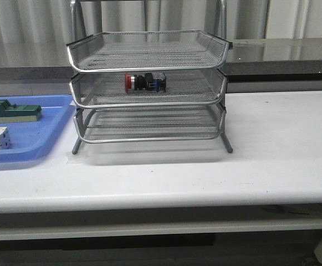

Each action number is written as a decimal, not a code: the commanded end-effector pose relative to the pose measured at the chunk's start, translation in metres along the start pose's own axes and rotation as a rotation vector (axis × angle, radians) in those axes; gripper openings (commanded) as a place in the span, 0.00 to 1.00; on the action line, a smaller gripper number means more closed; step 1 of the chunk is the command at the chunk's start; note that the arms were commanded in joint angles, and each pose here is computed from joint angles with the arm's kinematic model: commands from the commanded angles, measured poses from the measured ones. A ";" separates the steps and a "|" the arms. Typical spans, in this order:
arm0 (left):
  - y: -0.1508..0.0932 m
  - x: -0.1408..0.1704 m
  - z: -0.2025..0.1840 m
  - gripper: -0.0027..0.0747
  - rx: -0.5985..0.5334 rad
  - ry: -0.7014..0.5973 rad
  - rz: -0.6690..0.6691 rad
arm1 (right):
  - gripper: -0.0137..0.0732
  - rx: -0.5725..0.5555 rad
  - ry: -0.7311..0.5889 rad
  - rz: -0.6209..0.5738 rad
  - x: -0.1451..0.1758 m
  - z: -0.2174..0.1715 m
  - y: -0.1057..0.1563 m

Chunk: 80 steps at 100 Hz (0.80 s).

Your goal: Place button on rack with both arms

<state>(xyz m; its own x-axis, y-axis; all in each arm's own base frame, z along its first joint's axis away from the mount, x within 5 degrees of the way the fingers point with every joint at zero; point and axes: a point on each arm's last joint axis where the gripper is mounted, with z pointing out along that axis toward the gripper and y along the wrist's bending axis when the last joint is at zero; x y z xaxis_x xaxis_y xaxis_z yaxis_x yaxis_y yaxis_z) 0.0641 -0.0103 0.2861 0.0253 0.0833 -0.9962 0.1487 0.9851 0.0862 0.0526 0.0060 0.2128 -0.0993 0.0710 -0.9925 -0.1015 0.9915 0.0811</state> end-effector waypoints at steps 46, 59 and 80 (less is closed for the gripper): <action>0.002 -0.016 -0.001 0.01 -0.020 -0.103 -0.018 | 0.09 -0.006 -0.183 0.004 0.002 0.001 -0.001; 0.002 -0.016 -0.001 0.01 -0.020 -0.103 -0.018 | 0.09 -0.006 -0.182 0.004 0.002 0.001 -0.001; 0.002 -0.016 -0.001 0.01 -0.020 -0.103 -0.018 | 0.09 -0.006 -0.182 0.004 0.002 0.001 -0.001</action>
<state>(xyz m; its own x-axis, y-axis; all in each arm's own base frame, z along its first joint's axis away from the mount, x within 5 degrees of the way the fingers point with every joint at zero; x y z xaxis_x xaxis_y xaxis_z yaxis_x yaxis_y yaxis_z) 0.0641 -0.0103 0.2861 0.0253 0.0833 -0.9962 0.1487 0.9851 0.0862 0.0565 0.0061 0.1943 -0.0481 0.0865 -0.9951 -0.1025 0.9906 0.0910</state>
